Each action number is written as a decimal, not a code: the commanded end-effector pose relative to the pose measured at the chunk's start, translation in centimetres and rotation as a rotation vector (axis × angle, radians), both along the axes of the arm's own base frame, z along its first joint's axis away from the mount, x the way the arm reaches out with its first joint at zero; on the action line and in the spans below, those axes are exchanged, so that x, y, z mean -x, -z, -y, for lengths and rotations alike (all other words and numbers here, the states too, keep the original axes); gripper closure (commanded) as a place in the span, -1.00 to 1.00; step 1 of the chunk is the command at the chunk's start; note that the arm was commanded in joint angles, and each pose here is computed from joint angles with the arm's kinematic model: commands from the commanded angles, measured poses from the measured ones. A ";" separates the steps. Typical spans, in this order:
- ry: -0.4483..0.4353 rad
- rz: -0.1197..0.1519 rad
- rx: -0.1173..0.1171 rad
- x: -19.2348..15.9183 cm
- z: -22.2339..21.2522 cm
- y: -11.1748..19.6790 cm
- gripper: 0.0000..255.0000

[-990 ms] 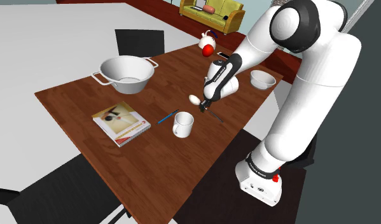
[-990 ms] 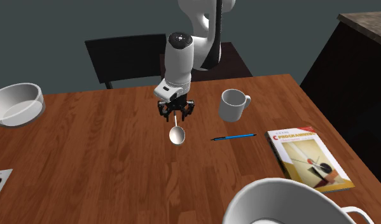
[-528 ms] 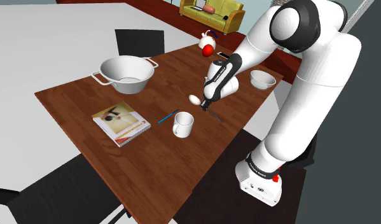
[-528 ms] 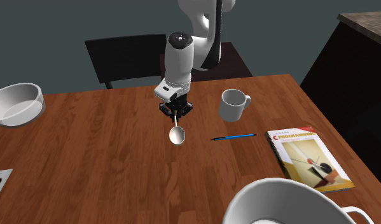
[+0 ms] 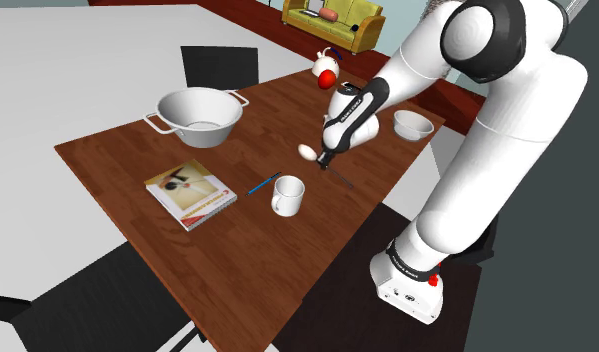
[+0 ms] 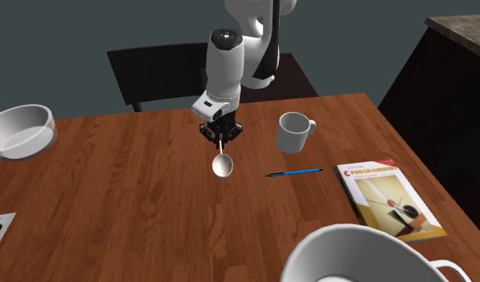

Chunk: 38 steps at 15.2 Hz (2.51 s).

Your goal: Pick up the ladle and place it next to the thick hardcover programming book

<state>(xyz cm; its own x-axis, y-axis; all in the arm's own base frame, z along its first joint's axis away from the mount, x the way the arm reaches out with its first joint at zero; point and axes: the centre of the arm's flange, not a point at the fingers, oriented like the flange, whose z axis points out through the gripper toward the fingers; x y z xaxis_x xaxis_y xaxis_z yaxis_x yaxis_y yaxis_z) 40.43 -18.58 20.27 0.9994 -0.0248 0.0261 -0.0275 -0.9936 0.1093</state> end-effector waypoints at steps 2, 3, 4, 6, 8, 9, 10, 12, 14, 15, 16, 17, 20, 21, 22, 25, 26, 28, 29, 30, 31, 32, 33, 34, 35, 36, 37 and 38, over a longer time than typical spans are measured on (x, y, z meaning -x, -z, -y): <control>0.000 0.000 0.000 0.0 0.0 -1.7 1.00; 0.000 0.000 0.000 0.0 0.0 -2.2 1.00; 0.000 0.000 0.000 0.0 0.0 -2.7 1.00; 0.000 0.000 0.000 0.0 0.0 -3.8 1.00; 0.000 0.000 0.000 0.0 0.0 -4.8 1.00; 0.000 0.000 0.000 0.0 0.0 -5.4 1.00; 0.000 0.000 0.000 0.0 0.0 -5.9 1.00; 0.000 0.000 0.000 0.0 0.0 -7.0 1.00; 0.000 0.000 0.000 0.0 0.0 -8.0 1.00; 0.000 0.000 0.000 0.0 0.0 -8.4 1.00; 0.000 0.000 0.000 -0.7 -1.2 -8.5 1.00; 0.000 0.000 0.000 -1.4 -2.3 -8.5 1.00; 0.000 0.000 0.000 -3.5 -5.6 -8.5 1.00; 0.000 0.000 0.000 -4.2 -6.8 -8.5 1.00; 0.000 0.000 0.000 -4.9 -7.9 -8.5 1.00; 0.000 0.000 0.000 -7.0 -11.2 -8.6 1.00; 0.000 0.000 0.000 -7.7 -12.4 -8.6 1.00; 0.000 0.000 0.000 -9.1 -14.6 -8.6 1.00; 0.000 0.000 0.000 -9.8 -15.7 -8.6 1.00; 0.000 0.000 0.000 -10.6 -17.0 -8.6 1.00; 0.000 0.000 0.000 -10.6 -17.0 -8.1 1.00; 0.000 0.000 0.000 -10.6 -17.0 -7.6 1.00; 0.000 0.000 0.000 -10.6 -17.0 -7.1 1.00; 0.000 0.000 0.000 -10.6 -17.0 -6.5 1.00; 0.000 0.000 0.000 -10.6 -17.0 -6.0 1.00; 0.000 0.000 0.000 -10.6 -17.0 -5.5 1.00; 0.000 0.000 0.000 -10.6 -17.0 -5.0 1.00; 0.000 0.000 0.000 -10.6 -17.0 -4.4 1.00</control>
